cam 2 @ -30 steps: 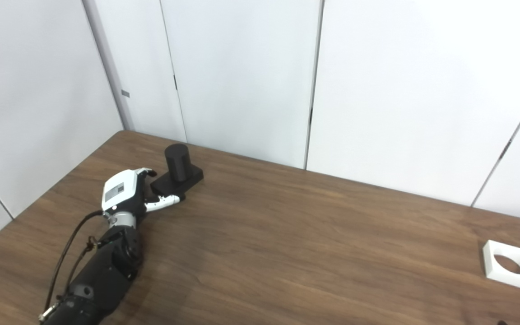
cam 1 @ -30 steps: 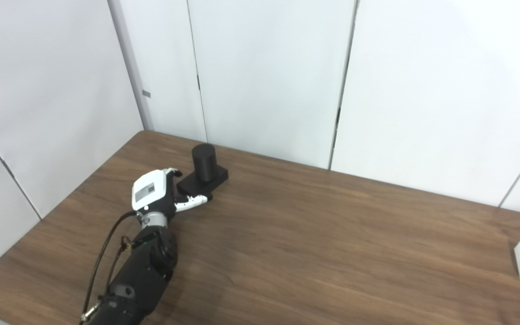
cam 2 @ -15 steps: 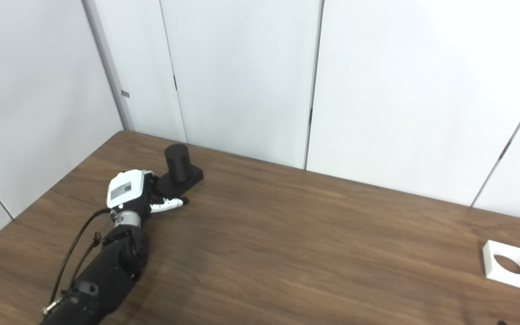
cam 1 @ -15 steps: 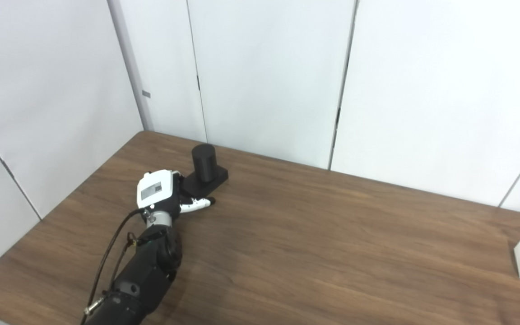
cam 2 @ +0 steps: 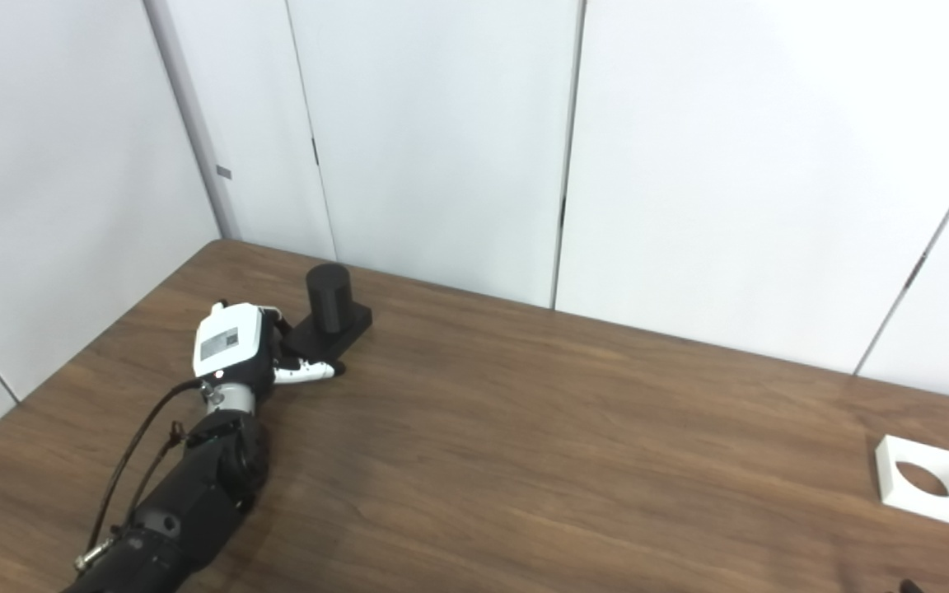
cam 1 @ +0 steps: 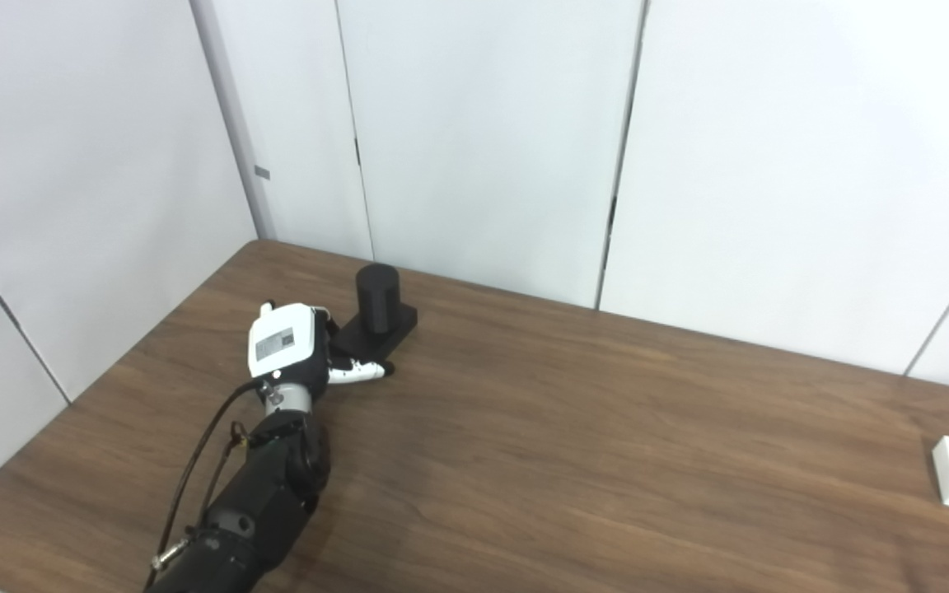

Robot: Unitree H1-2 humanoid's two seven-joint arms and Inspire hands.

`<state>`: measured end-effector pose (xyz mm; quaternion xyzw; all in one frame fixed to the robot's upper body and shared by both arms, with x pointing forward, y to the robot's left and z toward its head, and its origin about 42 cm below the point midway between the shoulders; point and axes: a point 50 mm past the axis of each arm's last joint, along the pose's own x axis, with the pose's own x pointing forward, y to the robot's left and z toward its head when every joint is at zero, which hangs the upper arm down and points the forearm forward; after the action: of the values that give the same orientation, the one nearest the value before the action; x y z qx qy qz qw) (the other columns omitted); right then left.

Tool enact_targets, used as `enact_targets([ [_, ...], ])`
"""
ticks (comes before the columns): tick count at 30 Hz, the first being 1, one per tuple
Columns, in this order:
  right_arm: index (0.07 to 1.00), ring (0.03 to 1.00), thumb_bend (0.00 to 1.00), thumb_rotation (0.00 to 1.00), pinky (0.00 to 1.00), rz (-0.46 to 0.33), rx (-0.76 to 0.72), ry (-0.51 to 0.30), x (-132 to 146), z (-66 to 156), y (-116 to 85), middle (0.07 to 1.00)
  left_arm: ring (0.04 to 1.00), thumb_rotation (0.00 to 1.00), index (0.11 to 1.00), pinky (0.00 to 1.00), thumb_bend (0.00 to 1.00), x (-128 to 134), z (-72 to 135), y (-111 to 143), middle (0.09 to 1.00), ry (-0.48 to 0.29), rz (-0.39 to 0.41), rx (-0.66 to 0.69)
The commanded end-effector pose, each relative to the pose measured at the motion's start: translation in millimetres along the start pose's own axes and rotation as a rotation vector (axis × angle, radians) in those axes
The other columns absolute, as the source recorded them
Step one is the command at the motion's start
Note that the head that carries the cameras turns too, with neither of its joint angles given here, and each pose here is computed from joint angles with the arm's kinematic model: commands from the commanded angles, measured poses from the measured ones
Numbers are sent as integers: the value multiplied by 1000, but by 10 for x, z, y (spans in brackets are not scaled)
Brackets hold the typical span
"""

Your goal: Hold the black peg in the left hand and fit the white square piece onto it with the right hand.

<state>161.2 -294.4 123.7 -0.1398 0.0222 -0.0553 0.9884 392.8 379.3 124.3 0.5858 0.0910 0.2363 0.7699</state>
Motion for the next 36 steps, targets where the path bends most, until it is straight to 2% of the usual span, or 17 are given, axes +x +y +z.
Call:
enact_targets([
  [1,932,958,516,1000,1000,0,-7,40,17,-36,26,911,844,56,480,1000,519,217,108,245,732,-42,98,-2],
  [7,932,932,497,1000,979,6,-15,27,58,-48,69,909,821,53,481,987,518,151,114,235,716,-86,103,-15],
  [12,931,923,523,1000,974,17,11,13,85,-46,115,913,828,51,482,958,517,6,134,245,727,-134,83,-73],
  [14,958,947,487,1000,936,27,59,7,96,-34,143,935,833,49,484,952,517,-98,151,248,733,-161,64,-113],
  [17,968,954,441,1000,939,31,59,-8,112,-29,171,935,830,49,484,948,516,-255,169,241,738,-199,35,-162],
  [21,971,968,441,1000,987,37,71,-10,135,1,213,939,820,51,486,910,515,-507,235,249,742,-271,-13,-198],
  [26,973,967,450,1000,972,41,63,-21,121,55,260,936,824,50,487,887,513,-816,335,318,753,-358,-73,-269],
  [31,956,947,445,1000,944,38,43,-26,86,114,348,920,816,49,487,835,512,-1238,441,419,756,-465,-162,-338],
  [36,955,960,403,1000,977,42,101,-20,63,175,438,931,817,47,487,834,511,-1663,472,450,759,-561,-280,-398],
])
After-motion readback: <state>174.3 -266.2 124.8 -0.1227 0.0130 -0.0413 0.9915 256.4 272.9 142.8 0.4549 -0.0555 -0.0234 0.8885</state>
